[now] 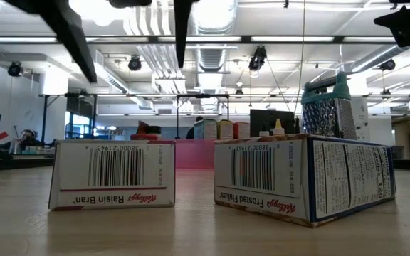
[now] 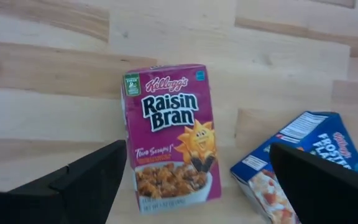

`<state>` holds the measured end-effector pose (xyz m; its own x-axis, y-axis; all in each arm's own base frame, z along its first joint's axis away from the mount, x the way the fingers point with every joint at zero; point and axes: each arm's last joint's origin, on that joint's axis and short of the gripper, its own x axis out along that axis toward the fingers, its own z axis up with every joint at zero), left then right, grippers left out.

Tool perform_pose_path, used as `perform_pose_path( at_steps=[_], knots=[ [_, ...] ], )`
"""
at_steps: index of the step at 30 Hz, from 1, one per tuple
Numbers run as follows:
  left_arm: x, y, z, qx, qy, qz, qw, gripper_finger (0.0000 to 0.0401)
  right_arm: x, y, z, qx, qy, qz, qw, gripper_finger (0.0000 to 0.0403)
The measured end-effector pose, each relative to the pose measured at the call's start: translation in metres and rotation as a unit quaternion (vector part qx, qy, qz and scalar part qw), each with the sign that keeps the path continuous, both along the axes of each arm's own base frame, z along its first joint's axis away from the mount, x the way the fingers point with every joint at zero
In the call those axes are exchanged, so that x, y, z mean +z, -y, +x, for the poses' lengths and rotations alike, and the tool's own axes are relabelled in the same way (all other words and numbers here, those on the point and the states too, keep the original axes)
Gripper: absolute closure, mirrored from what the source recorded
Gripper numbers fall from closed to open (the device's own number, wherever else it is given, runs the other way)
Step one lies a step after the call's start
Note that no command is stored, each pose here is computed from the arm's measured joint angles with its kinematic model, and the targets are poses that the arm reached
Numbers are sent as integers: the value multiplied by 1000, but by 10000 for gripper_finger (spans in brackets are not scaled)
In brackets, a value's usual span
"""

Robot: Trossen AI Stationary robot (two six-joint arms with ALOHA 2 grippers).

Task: Pick & Place Kitchen Items
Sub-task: Put the purple cereal box into the pink bin

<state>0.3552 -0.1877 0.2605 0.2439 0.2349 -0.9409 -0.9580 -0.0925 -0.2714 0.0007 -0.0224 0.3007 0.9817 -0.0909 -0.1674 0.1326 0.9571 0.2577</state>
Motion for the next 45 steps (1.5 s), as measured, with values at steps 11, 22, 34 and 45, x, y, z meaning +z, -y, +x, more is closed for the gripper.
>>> perform_pose_path(
  at_steps=[11,22,34,45],
  knots=[
    [-12,-15,16,60,-78,-58,993,1,0,0,0,0,0,0,1000,182],
    [-33,-25,16,85,-93,-43,991,1,0,0,0,0,0,0,1000,146],
    [-40,-49,29,53,-96,-54,993,1,0,0,0,0,0,0,1000,104],
    [-45,-53,23,58,-127,-55,989,1,0,0,0,0,0,0,1000,67]
  ],
)
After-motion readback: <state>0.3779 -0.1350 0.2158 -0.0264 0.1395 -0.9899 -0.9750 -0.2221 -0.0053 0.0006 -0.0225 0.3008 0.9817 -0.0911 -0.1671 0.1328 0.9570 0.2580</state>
